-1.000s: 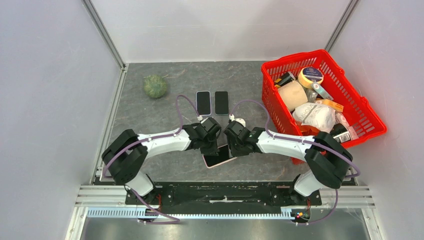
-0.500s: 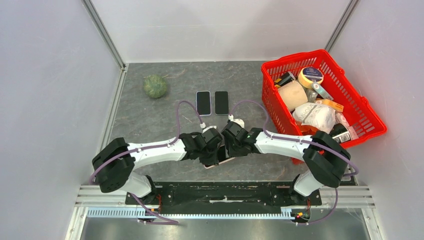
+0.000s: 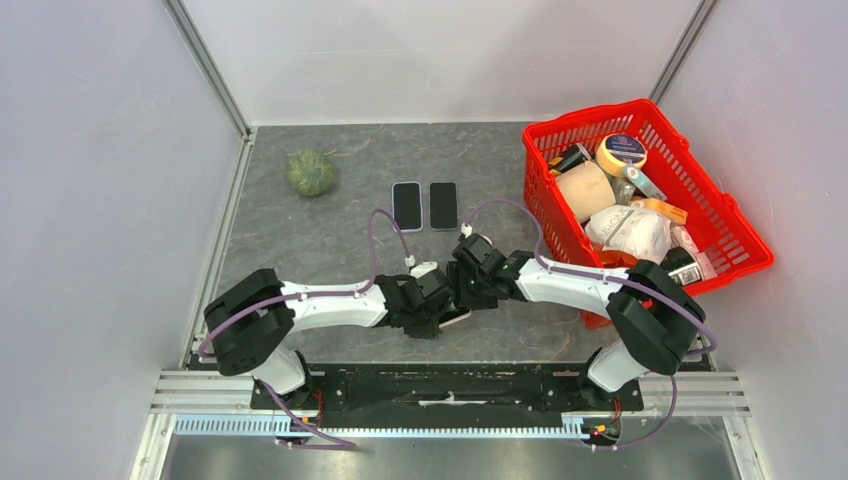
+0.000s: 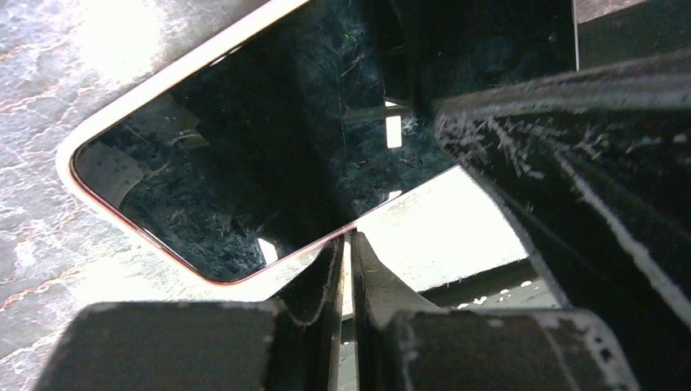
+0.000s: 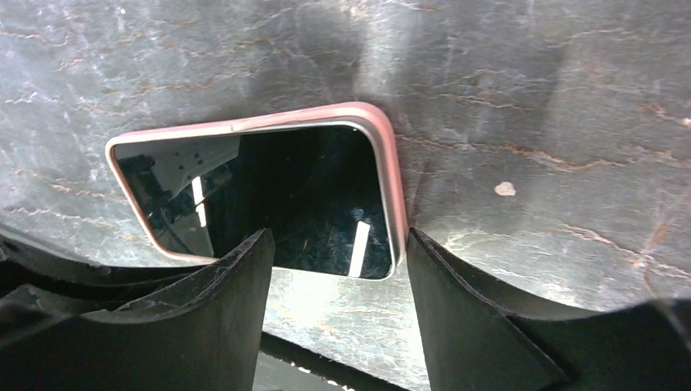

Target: Put the phone into the phone case

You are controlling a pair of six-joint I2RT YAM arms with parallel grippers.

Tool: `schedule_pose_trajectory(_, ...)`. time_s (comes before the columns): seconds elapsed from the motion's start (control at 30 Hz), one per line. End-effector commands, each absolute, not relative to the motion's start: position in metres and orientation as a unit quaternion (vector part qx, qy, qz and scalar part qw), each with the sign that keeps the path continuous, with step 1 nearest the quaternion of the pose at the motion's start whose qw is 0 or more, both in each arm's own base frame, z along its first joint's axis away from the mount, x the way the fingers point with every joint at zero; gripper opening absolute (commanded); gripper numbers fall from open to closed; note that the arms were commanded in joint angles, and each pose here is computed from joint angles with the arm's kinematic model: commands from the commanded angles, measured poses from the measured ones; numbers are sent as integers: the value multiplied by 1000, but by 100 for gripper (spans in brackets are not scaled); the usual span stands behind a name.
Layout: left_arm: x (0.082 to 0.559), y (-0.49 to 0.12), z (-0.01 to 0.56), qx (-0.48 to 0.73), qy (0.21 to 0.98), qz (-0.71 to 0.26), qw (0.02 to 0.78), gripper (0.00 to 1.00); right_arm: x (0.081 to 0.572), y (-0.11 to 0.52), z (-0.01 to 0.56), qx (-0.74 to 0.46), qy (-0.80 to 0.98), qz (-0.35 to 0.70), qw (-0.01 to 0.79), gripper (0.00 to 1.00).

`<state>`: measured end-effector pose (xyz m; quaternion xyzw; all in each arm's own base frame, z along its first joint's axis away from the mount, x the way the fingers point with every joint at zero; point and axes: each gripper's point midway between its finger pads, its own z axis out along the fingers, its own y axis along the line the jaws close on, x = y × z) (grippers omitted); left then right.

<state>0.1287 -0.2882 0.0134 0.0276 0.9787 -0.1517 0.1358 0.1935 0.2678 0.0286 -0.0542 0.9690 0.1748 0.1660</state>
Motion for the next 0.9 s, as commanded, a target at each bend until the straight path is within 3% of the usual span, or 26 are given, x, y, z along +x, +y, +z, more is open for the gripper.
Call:
schedule_pose_trajectory(0.0,152,-237,2,-10,981,-40,192,13,193,284,36,-67,960,215,166,68)
schedule_pose_trajectory(0.23,171,-189,5,-61,978,-21,198,12,192,287,46,-68,958,217,177,64)
schedule_pose_trajectory(0.87,178,-206,23,-52,975,-74,203,12,214,282,32,-20,963,172,206,22)
